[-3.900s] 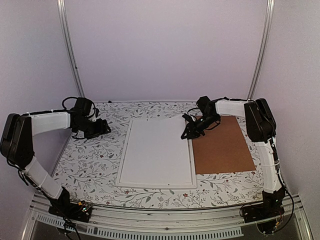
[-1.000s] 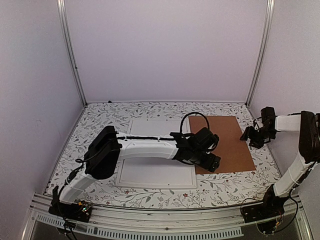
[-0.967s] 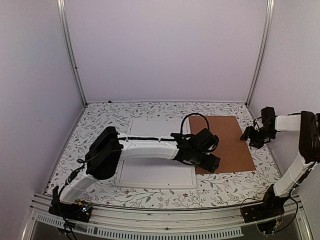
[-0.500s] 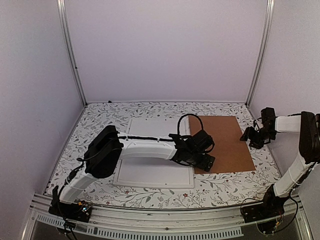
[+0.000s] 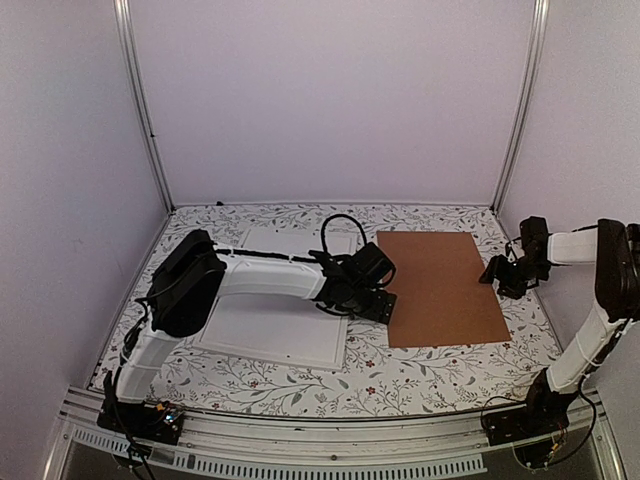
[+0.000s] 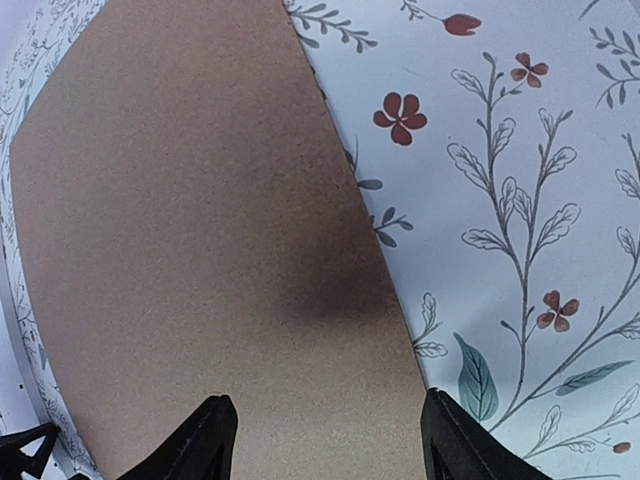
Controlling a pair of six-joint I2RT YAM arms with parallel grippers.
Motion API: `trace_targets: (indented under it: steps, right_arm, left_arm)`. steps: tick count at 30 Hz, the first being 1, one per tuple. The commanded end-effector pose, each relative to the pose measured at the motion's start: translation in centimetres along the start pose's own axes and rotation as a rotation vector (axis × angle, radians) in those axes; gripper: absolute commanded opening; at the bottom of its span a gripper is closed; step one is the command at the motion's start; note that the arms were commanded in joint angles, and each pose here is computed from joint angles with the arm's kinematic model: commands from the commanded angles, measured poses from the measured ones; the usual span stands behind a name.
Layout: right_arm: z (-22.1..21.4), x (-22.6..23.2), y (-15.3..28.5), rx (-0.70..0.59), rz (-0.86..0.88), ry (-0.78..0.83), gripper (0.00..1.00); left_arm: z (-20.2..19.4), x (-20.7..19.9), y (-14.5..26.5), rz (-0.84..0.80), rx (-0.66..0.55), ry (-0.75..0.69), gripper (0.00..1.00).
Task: Put the photo into the frame
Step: Move the frame body to the center of the board, then turn over the backboard at the center of the board.
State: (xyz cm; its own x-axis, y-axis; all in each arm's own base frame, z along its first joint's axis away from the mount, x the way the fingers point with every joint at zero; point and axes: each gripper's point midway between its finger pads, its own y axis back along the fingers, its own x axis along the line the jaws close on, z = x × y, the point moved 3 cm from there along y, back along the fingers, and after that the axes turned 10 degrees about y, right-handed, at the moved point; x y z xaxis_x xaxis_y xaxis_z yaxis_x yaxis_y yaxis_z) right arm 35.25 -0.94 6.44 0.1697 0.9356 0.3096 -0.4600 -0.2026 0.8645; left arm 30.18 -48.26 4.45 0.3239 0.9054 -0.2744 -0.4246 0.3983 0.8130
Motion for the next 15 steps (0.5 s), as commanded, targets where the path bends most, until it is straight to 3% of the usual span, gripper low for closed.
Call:
trace_targets:
  steps: [1, 15]
  right_arm:
    - [1.0, -0.4, -0.9, -0.007, -0.012, 0.005, 0.66]
    - [0.1, -1.5, -1.9, 0.023, -0.060, -0.002, 0.66]
  left_arm:
    - [0.5, -0.1, -0.4, -0.028, 0.025, 0.026, 0.89]
    - [-1.3, -2.3, -3.5, -0.168, 0.118, 0.152, 0.88]
